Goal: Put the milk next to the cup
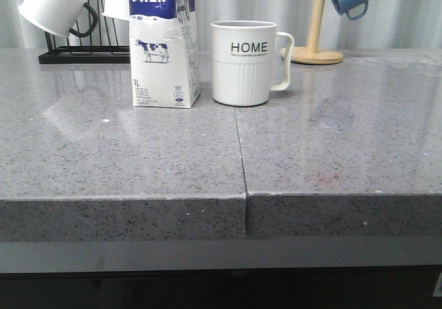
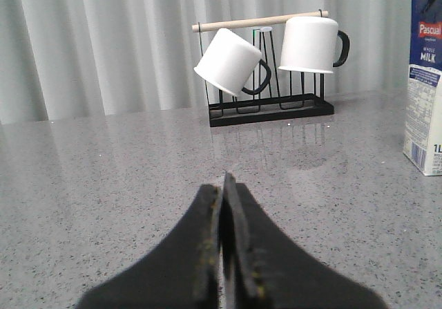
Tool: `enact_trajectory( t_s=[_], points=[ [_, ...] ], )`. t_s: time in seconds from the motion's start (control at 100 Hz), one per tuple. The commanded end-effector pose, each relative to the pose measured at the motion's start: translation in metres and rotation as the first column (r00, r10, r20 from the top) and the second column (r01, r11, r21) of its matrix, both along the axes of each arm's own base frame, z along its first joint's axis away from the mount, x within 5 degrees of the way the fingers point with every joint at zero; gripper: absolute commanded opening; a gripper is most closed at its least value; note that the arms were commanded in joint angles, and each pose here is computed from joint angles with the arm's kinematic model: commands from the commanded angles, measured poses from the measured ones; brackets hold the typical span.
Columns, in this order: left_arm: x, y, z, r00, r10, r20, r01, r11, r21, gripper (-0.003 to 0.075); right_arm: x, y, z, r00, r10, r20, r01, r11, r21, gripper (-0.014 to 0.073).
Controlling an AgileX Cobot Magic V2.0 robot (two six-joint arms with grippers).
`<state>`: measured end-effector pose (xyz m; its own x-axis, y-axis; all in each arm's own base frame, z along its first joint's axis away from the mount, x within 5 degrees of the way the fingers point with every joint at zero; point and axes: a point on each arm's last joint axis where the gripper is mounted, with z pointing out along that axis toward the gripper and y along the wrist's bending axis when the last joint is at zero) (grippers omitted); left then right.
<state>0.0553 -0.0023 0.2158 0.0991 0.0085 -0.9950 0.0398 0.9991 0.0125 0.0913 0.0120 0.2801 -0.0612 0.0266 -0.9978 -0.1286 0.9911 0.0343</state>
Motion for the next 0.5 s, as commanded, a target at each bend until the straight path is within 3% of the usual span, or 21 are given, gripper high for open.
enact_trajectory(
  t_s=[0.0, 0.21, 0.49],
  points=[
    [-0.001, 0.000, -0.009, 0.999, -0.001, 0.051, 0.002, 1.000, -0.015, -0.0021, 0.000, 0.000, 0.016, 0.994, 0.003, 0.109, -0.001, 1.000, -0.020, -0.0120],
    [-0.001, 0.000, -0.009, 0.999, -0.001, 0.051, 0.002, 1.000, -0.015, -0.0021, -0.020, -0.003, 0.013, 0.984, 0.000, 0.178, 0.007, 0.999, -0.037, -0.0120],
    [-0.001, 0.000, -0.009, 0.999, -0.001, 0.051, 0.002, 1.000, -0.015, -0.0020, -0.045, -0.008, -0.017, 0.961, -0.038, 0.273, 0.056, 0.997, -0.057, -0.0120]
  ],
)
